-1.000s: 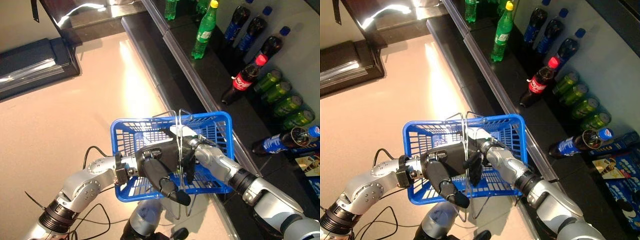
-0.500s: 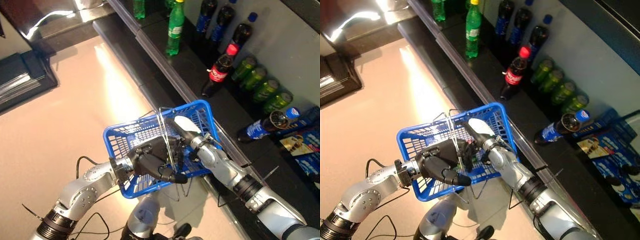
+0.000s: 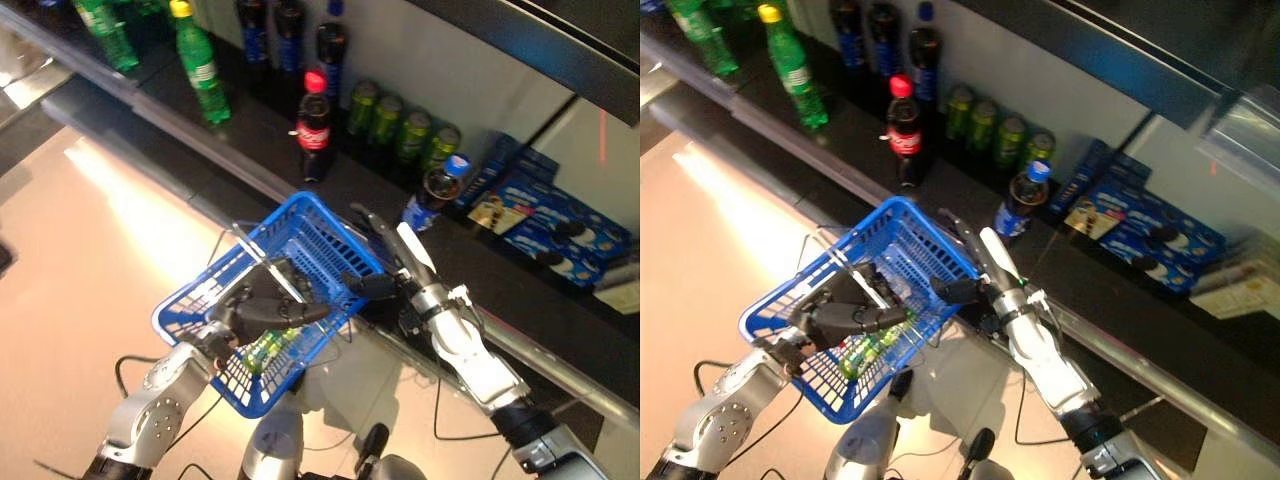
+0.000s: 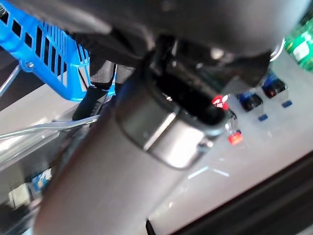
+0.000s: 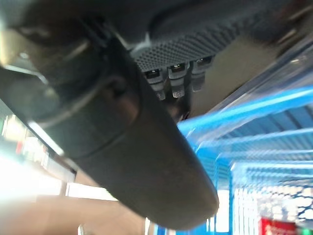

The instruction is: Pick up the drink and place into the basket.

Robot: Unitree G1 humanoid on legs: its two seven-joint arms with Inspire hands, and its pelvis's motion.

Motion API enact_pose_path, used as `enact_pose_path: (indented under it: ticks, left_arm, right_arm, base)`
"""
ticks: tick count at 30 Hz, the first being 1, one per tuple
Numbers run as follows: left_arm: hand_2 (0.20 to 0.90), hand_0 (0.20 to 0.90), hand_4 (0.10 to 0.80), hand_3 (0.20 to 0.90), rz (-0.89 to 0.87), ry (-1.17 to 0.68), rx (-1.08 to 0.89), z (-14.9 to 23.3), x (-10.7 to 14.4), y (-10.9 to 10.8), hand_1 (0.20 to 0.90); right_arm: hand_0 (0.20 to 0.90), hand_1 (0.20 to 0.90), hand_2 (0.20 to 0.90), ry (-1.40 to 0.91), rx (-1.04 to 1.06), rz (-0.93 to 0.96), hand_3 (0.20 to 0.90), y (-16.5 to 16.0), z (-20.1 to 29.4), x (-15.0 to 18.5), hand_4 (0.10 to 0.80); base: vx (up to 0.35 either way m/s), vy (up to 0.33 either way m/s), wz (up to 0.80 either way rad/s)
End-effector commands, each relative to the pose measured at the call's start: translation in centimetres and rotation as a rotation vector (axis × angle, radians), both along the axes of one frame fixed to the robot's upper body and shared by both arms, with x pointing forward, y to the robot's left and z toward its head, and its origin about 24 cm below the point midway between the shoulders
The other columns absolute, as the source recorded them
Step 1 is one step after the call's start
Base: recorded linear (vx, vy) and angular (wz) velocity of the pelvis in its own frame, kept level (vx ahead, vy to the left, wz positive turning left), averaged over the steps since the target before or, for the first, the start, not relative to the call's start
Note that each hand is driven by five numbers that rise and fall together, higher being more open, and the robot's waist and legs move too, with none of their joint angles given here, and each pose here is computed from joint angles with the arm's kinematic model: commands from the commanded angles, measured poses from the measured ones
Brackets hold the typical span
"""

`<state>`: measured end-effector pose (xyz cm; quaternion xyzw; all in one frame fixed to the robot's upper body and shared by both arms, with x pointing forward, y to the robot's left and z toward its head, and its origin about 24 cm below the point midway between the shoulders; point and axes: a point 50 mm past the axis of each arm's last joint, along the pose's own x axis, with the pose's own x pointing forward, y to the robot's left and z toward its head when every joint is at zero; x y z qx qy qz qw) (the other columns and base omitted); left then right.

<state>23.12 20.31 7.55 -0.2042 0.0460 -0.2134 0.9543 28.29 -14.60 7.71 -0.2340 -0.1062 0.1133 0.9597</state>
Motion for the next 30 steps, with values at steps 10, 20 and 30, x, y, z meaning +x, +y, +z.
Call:
enact_pose_path:
  ticks: [10, 20, 30]
  left_arm:
    - [0.3, 0.3, 0.1, 0.2, 0.393, -0.317, -0.182, 1.4, -0.4, 5.3, 0.3]
    - [0.3, 0.3, 0.1, 0.2, 0.592, -0.014, -0.159, -5.4, -2.0, 8.5, 0.3]
    - [0.3, 0.3, 0.1, 0.2, 0.705, 0.288, -0.11, -11.8, -4.1, 9.6, 0.3]
  right_arm:
    - [0.9, 0.9, 0.9, 0.196, 0.202, -0.372, 0.9, -9.0, -6.7, -5.2, 0.8]
    - [0.9, 0.9, 0.9, 0.47, 0.313, -0.703, 0.9, -13.3, -13.4, -10.2, 0.8]
    - [0.9, 0.9, 0.9, 0.738, 0.265, -0.84, 0.9, -14.7, -18.1, -14.8, 0.8]
  base:
    - [0.009, 0.009, -0.17]
    - [0.003, -0.001, 0.0]
    - [0.037, -0.01, 0.05]
